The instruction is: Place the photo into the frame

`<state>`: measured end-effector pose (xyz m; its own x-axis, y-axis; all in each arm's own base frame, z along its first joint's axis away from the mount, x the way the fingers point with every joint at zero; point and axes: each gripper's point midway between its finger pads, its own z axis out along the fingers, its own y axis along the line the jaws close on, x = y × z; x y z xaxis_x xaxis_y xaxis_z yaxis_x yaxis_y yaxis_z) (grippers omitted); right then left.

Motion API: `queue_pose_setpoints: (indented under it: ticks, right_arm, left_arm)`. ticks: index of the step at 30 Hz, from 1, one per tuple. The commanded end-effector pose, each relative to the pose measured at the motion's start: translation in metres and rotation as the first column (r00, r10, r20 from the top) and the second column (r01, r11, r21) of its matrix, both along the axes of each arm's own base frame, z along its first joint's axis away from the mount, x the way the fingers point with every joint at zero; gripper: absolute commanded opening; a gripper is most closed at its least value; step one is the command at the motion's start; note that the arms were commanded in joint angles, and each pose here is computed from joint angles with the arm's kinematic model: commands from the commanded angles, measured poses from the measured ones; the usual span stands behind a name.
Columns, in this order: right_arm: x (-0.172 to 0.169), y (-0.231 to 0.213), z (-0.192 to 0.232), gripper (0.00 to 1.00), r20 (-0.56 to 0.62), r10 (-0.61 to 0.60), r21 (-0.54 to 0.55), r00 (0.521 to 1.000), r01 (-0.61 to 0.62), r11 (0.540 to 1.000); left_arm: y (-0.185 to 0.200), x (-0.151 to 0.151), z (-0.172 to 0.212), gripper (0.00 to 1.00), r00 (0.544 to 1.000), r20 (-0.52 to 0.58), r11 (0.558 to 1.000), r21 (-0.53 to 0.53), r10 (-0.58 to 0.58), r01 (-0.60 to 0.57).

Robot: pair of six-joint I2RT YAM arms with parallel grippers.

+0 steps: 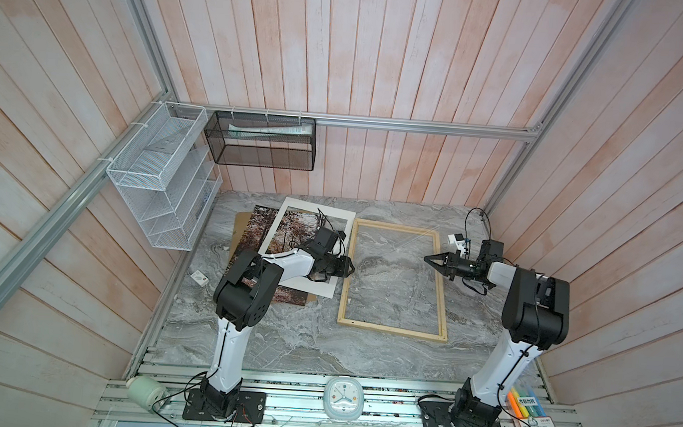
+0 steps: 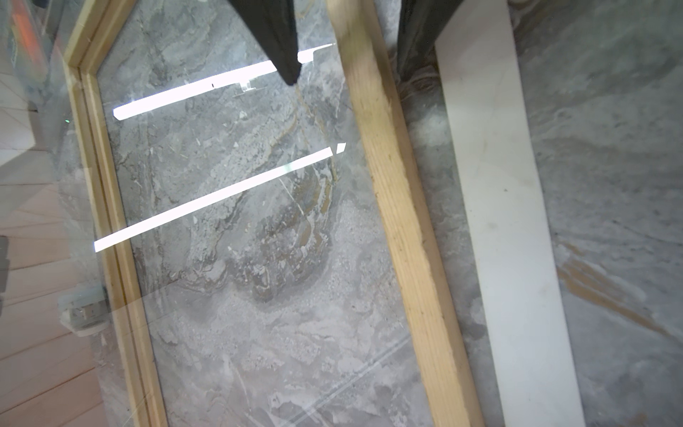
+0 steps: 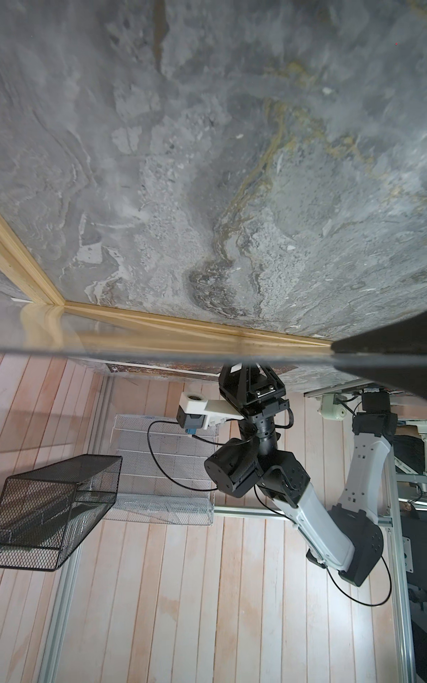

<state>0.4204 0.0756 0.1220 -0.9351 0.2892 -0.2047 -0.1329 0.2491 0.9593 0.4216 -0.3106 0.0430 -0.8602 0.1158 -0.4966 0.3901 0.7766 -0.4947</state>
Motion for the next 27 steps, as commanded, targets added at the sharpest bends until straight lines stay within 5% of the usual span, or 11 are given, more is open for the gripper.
queue_pose_setpoints:
  ticks: [1,27]
  right_arm:
    - [0.000,0.005,0.005,0.00,0.022,0.030,0.023,0.999,-0.031,0.999]
    - [0.003,0.009,-0.008,0.00,-0.003,0.034,0.011,0.999,-0.034,0.999]
  left_arm:
    - [-0.006,0.000,-0.002,0.46,1.000,0.002,1.000,-0.016,-0.021,0.021]
    - [-0.009,-0.002,0.001,0.45,0.999,0.001,0.999,-0.036,-0.035,0.035]
